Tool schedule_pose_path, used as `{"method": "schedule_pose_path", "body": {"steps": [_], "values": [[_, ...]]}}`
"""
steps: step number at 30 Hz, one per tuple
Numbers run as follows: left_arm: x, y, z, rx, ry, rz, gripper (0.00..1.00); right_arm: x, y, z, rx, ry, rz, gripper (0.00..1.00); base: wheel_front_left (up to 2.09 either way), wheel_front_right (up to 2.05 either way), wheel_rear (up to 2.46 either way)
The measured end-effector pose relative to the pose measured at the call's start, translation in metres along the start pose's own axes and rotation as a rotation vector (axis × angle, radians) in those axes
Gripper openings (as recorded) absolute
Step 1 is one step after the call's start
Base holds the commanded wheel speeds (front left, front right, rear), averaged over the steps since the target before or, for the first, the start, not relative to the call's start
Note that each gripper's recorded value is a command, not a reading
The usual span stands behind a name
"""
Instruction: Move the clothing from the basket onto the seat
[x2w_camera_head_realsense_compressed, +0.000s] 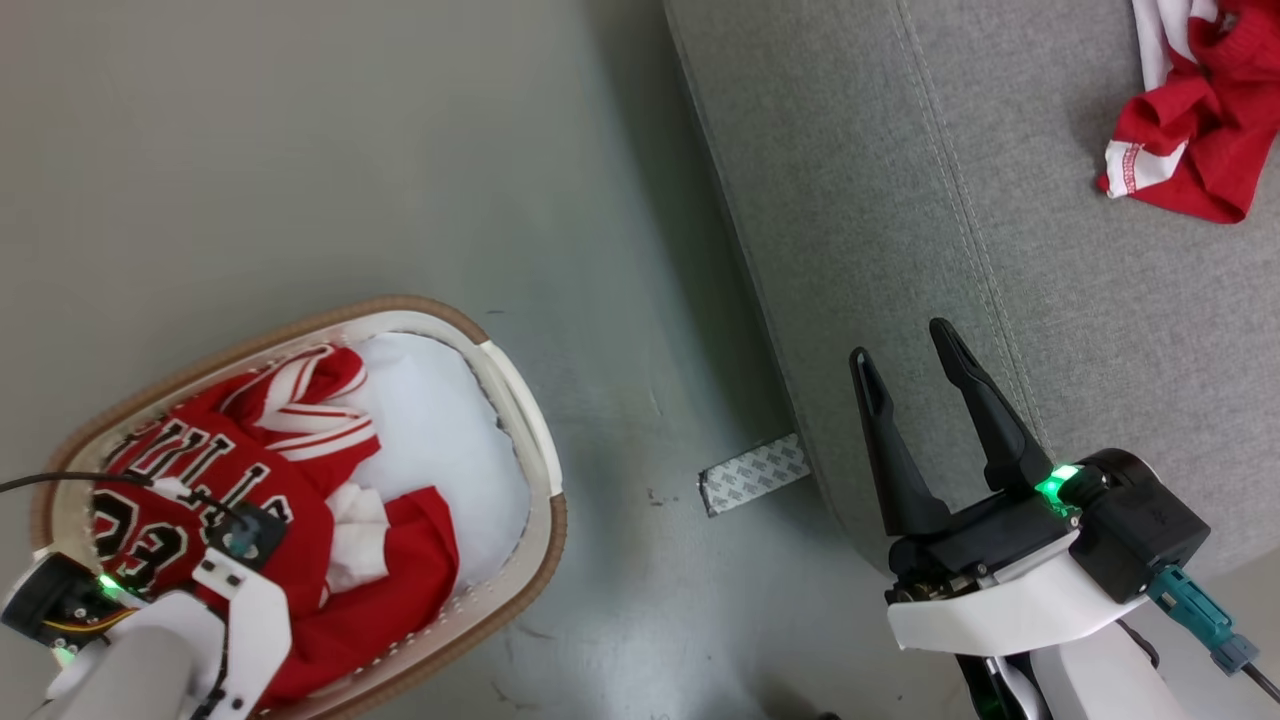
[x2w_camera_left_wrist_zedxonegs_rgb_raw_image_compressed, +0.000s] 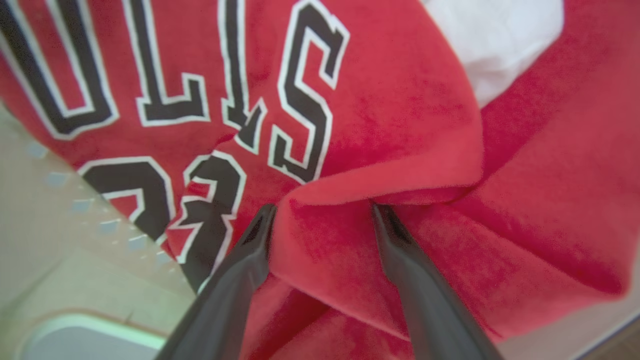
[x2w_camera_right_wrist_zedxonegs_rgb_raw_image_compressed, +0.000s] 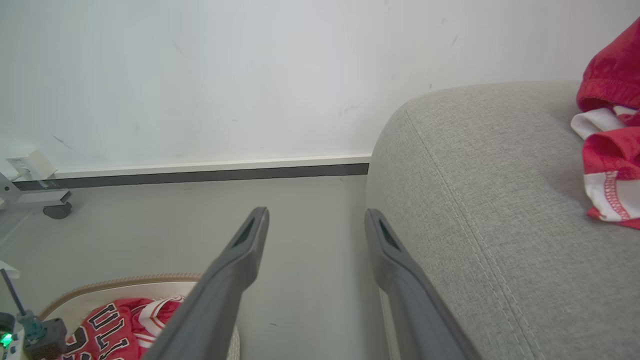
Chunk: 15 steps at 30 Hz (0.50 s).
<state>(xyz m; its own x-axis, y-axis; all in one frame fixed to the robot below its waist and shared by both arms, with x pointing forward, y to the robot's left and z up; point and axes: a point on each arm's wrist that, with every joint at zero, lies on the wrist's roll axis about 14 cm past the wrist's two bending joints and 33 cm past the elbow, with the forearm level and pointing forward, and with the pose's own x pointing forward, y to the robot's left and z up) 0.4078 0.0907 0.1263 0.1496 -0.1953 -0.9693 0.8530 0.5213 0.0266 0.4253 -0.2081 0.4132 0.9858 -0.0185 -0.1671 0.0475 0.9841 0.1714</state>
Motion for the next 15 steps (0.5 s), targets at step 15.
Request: {"method": "schedule_pose_path", "body": {"steps": [15], "values": [[-0.061,-0.010,0.087,-0.280,-0.389,0.004,0.00,-0.015,0.002,0.020,-0.019,-0.050,0.000,1.00,0.00,0.00,0.00]]}}
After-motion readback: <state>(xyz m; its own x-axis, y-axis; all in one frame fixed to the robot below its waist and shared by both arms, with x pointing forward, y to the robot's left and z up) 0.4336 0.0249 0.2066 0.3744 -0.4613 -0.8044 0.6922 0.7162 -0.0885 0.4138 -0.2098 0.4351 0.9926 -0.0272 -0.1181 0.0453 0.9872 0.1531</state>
